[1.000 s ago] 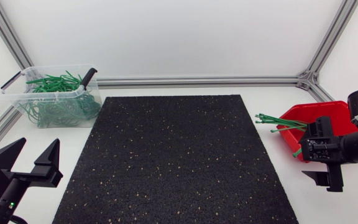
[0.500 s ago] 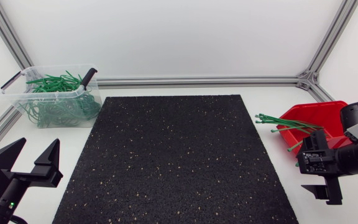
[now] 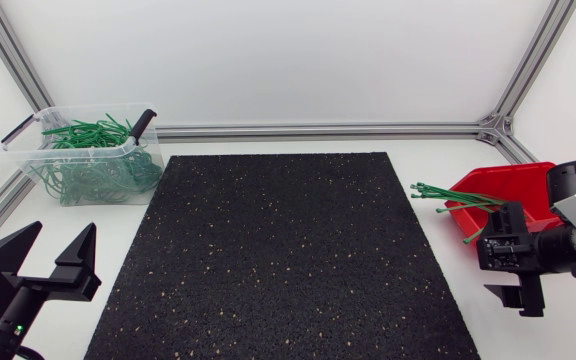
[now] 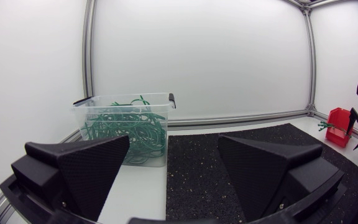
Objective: Take a green cable tie from the red box, thread the tail through the head to close it, then place it in the transparent bin on the left.
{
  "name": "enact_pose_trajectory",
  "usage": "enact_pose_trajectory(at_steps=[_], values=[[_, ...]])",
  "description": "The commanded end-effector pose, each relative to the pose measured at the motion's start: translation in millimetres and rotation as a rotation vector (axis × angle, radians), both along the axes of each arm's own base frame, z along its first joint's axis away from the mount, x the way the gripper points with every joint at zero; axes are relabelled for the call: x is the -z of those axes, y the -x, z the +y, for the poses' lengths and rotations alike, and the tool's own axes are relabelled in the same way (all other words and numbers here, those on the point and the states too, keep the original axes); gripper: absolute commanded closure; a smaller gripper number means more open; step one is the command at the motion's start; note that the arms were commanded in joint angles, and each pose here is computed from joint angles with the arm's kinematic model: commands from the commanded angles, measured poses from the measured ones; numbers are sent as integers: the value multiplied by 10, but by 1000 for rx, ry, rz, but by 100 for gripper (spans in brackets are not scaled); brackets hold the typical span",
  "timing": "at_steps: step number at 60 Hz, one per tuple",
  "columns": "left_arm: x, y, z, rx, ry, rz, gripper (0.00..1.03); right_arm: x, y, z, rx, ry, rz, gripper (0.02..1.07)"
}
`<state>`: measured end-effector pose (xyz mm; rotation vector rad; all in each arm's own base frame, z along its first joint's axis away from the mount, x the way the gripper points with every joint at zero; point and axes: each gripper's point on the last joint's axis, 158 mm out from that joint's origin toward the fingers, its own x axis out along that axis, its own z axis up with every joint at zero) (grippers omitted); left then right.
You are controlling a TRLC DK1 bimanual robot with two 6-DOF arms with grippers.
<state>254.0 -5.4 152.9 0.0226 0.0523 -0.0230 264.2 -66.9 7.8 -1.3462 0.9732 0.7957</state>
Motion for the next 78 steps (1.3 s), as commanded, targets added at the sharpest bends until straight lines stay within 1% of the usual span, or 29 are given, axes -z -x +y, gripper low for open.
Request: enact_pose_trajectory(at_steps=[1,8,16,19,24,27,31,68,69,71,75,78], values=[[251,0,0,0,8,63,4,78,11,6,-24,15,11,12],[251,0,-4,2,8,63,4,48,-33,-12,-25,21,-10,14],[251,0,-8,3,8,63,4,37,-68,-23,-26,26,-28,24],[251,0,-12,5,8,63,4,25,-78,-22,-28,25,-36,32],[251,0,-8,3,8,63,4,21,-89,-7,-33,20,-46,51],[251,0,-8,3,8,63,4,-16,-123,25,-45,7,-71,64],[251,0,-4,2,8,63,4,-50,-141,47,-65,6,-95,76],[254,0,-12,5,8,65,4,-178,-179,-80,-64,27,-140,77],[254,0,-12,5,8,65,4,-178,-179,-80,-64,27,-140,77],[254,0,-12,5,8,65,4,-182,-177,-70,-67,27,-140,81],[254,0,-12,5,8,65,4,-188,-166,-65,-68,27,-138,82],[258,0,-12,5,7,66,4,-197,-142,-55,-69,24,-126,88]])
